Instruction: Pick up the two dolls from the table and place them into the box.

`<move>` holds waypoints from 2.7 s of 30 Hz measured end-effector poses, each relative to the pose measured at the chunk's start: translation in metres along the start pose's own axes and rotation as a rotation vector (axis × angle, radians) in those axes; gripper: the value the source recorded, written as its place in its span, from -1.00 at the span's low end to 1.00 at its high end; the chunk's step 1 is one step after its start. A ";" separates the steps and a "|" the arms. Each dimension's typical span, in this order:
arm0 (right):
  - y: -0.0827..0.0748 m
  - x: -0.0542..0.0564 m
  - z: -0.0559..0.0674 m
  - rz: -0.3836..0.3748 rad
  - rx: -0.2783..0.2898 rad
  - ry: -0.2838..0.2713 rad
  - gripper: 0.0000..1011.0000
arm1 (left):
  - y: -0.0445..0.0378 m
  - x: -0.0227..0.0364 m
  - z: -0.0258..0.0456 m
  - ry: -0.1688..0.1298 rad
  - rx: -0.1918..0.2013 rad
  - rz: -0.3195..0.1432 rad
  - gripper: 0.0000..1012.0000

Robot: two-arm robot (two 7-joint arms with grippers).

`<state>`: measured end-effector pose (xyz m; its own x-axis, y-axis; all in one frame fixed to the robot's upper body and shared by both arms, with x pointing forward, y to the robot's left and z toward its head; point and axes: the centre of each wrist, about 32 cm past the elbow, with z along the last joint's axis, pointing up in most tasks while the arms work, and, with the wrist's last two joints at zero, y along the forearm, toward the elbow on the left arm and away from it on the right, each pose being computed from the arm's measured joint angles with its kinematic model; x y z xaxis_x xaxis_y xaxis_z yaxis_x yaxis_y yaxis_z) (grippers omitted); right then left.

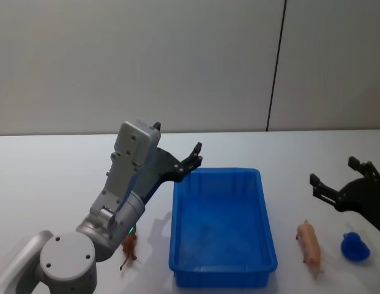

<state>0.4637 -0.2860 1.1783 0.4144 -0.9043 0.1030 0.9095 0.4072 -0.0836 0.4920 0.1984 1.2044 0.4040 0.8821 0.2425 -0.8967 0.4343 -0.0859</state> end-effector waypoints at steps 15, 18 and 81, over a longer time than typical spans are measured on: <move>-0.015 0.031 -0.014 0.033 -0.142 -0.009 0.98 | 0.0000 0.0000 0.0000 0.000 0.000 0.000 0.98; -0.017 0.034 -0.017 0.040 -0.169 -0.009 0.98 | 0.0000 0.0000 0.0000 0.000 0.000 0.000 0.98; -0.020 0.035 -0.055 0.053 -0.306 0.007 -0.12 | 0.0000 0.0000 0.0000 0.000 0.000 0.000 0.98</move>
<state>0.4585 -0.3332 1.1289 0.4600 -0.8840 0.0836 0.8338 0.3976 -0.3831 0.4920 0.1984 1.2044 0.4040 0.8820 0.2425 -0.8967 0.4343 -0.0859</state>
